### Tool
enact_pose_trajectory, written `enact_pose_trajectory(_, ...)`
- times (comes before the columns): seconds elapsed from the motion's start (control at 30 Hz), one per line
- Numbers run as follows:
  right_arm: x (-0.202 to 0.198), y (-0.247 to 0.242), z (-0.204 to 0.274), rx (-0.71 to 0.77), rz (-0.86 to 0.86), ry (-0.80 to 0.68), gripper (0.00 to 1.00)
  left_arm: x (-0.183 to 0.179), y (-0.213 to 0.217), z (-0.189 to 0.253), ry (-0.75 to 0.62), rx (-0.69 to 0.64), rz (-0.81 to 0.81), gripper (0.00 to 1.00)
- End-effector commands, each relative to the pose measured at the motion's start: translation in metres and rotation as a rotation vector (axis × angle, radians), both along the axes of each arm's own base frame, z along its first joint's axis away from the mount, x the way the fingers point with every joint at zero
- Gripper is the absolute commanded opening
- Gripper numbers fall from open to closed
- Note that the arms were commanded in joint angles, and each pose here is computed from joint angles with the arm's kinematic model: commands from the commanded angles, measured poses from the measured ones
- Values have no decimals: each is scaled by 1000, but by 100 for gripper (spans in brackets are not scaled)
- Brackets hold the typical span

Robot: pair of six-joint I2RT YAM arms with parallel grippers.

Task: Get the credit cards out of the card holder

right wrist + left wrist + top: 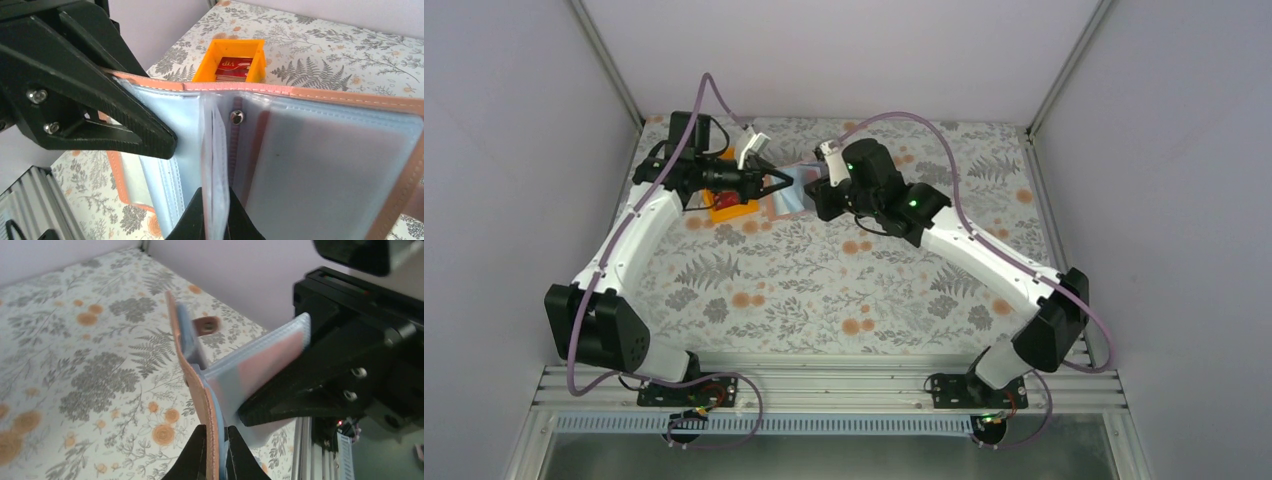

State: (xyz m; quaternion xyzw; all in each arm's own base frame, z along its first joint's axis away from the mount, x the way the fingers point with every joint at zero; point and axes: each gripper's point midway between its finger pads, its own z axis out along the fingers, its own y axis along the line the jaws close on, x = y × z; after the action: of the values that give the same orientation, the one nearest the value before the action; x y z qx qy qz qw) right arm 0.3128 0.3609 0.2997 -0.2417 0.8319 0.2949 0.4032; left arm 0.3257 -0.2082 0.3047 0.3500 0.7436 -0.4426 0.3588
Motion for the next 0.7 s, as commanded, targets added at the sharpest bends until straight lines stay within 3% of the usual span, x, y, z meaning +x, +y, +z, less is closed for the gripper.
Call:
enact_pose_trajectory(0.0, -5, -6, 42, 119, 50, -92, 4, -30, -6, 21, -40, -80, -129, 3)
enact_pose_trajectory(0.07, -7, -9, 45, 133, 66, -101, 5, -33, -6, 22, -43, -81, -137, 2)
enact_pose_trajectory(0.13, -11, -11, 49, 145, 95, -113, 11, -34, -5, 23, -53, -75, -136, 2)
enact_pose_trajectory(0.27, -14, -25, 56, 153, 115, -145, 47, -33, -2, 26, -86, -50, -122, 2)
enact_pose_trajectory(0.37, -18, -43, 65, 196, 146, -168, 61, -31, 0, 31, -106, -32, -100, 2)
enact_pose_trajectory(0.47, -32, -52, 79, 235, 245, -191, 69, -28, 2, 36, -132, -12, -77, 3)
enact_pose_trajectory(0.67, -82, -49, 99, 323, 568, -217, 70, -25, 6, 43, -194, 26, -53, 2)
